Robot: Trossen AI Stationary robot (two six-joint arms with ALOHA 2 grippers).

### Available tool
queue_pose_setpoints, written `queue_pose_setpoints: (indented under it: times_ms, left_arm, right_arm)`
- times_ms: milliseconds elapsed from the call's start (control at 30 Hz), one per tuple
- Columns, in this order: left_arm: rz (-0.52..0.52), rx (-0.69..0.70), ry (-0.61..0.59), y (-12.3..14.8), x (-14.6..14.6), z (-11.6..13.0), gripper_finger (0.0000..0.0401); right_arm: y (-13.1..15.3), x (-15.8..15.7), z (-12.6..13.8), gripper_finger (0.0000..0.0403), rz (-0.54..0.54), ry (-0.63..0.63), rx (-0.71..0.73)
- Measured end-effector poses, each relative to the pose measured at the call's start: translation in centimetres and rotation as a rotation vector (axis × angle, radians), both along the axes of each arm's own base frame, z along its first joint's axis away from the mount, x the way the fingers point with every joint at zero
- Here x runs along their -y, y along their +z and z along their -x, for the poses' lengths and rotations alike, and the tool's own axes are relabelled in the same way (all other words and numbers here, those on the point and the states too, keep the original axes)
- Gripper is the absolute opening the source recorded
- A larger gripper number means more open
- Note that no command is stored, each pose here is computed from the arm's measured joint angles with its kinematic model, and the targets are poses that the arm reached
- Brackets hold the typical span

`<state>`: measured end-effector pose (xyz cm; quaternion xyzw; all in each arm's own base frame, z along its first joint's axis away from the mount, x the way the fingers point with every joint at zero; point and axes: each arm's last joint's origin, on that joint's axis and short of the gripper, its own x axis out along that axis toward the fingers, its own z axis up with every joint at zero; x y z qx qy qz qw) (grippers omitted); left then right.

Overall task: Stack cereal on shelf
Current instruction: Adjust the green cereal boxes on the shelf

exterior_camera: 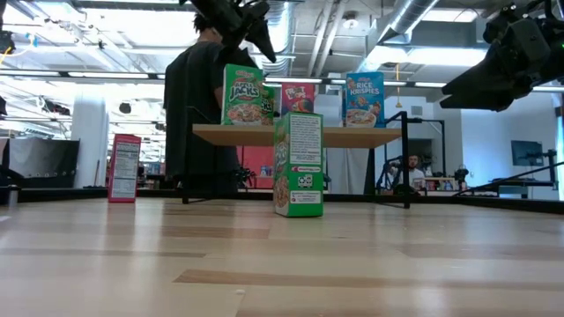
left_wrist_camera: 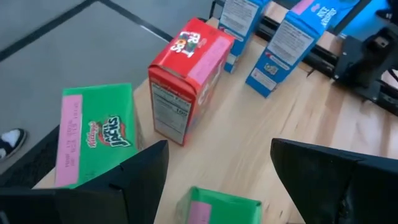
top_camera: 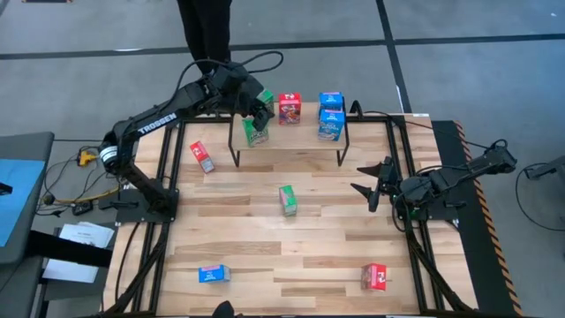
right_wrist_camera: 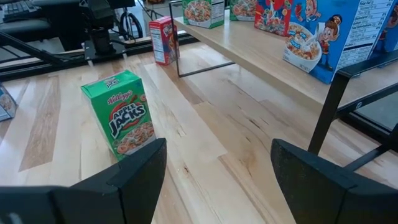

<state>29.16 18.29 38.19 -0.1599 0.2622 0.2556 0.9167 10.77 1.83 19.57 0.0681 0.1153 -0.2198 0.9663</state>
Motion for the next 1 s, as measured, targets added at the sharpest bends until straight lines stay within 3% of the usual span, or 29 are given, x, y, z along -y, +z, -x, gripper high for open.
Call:
queue_pose_setpoints:
  times_ms: [733, 1000]
  left_arm:
    - [0.073, -0.091, 0.031, -1.5, -0.8, 0.3, 0.027]
    - [0.039, -0.127, 0.054, -1.6, -0.8, 0.4, 0.027]
  right_arm:
    - [0.0, 0.0, 0.0, 0.0313, 0.0, 0.0, 0.0]
    - [0.0, 0.0, 0.0, 0.0313, 0.0, 0.0, 0.0]
